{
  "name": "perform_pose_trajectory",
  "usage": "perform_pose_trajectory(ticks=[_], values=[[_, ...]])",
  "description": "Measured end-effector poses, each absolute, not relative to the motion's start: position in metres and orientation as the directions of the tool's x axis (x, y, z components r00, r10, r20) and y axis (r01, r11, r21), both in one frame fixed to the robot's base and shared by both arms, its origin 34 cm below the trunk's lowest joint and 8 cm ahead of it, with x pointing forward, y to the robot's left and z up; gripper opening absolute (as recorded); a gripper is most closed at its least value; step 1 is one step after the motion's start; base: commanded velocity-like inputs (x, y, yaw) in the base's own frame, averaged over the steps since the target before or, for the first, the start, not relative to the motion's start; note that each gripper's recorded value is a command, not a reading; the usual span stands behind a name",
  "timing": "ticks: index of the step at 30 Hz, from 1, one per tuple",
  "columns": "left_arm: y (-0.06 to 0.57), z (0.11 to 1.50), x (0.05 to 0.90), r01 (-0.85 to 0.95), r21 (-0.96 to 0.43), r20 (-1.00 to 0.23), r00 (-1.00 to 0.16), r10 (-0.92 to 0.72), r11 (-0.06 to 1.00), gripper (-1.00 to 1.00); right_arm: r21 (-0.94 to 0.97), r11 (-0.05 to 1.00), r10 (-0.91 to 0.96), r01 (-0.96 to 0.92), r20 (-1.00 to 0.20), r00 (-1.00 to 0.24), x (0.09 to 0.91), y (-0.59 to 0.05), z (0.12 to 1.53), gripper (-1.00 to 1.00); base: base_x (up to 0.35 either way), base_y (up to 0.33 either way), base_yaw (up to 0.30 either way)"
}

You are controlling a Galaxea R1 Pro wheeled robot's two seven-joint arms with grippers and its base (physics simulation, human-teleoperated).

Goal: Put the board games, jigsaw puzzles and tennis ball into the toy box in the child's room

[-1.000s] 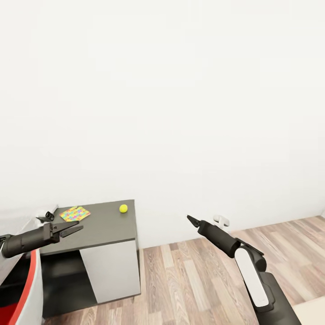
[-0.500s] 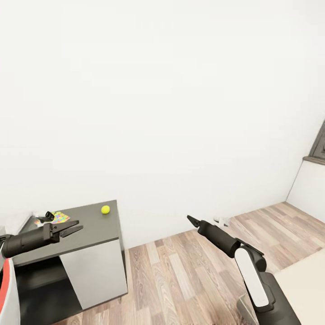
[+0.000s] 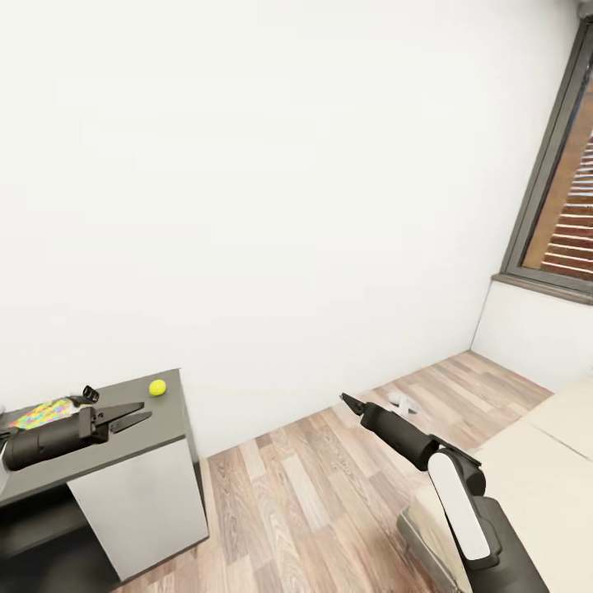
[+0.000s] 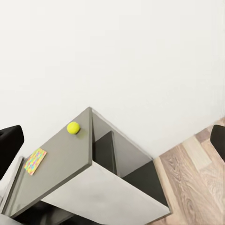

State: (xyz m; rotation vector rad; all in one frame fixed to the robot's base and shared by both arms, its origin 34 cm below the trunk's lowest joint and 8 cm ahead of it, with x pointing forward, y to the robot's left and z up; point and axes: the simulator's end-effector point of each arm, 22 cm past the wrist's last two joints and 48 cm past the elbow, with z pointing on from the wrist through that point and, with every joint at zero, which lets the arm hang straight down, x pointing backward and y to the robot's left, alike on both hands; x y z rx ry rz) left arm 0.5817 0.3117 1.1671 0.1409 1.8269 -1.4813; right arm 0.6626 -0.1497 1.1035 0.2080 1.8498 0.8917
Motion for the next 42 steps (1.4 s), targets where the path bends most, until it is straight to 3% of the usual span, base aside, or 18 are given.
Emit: perform_pose_trajectory(ticks=[42], values=[[0.3117,1.1671,0.5817,0.524,-0.79,-0.612,-0.701,-0.365,0.319,1.0,0.659,0.711,0.513,-0.246,-0.725,-0.46,0.6624,-0.1495,1.1029,1.0,-0.085,-0.056,-0.281]])
